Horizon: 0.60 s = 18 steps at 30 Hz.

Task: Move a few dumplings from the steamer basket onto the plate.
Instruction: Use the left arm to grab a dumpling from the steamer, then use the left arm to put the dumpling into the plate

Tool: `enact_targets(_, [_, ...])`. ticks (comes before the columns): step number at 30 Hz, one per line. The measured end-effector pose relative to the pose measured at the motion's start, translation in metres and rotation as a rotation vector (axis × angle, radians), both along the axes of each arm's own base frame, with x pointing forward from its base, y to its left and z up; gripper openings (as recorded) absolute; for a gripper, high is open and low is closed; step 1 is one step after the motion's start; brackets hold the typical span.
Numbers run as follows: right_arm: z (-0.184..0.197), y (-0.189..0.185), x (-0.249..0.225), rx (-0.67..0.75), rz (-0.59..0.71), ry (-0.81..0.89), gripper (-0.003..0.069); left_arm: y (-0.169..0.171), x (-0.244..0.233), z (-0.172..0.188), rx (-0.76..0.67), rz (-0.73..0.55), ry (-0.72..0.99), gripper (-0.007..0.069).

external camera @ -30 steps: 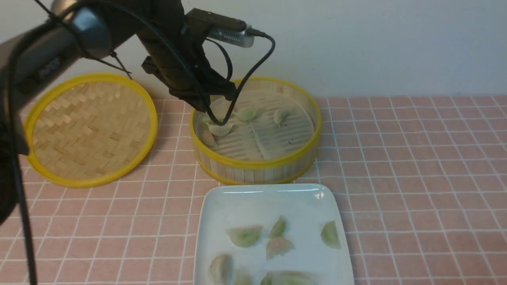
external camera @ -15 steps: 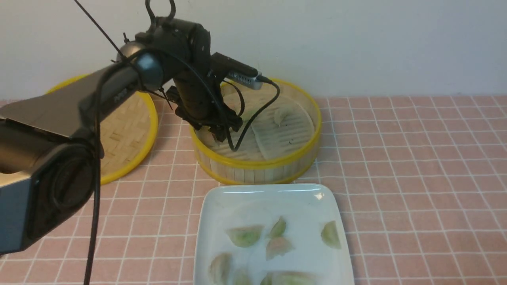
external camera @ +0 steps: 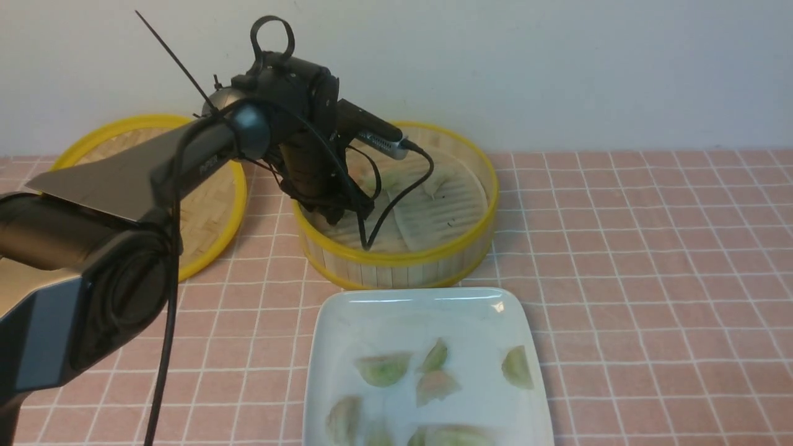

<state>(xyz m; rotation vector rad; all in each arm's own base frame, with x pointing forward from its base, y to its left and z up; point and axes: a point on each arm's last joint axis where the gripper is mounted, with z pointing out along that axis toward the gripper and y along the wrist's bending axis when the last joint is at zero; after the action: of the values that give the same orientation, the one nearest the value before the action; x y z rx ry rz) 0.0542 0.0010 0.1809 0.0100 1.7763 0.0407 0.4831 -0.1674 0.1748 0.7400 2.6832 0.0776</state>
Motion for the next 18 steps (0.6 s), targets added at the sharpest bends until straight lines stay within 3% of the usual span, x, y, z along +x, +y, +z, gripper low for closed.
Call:
enact_targets(2, [0.0, 0.0, 0.0, 0.0, 0.0, 0.0, -0.0015, 0.0, 0.0, 0.001, -0.002, 0.0, -0.002, 0.012])
enact_targets(8, [0.0, 0.0, 0.0, 0.0, 0.0, 0.0, -0.0015, -0.001, -0.004, 0.01, -0.034, 0.009, 0.009, 0.0121])
enact_targets(18, [0.0, 0.0, 0.0, 0.0, 0.0, 0.0, -0.0015, -0.002, -0.016, 0.067, -0.101, 0.012, -0.009, 0.0121])
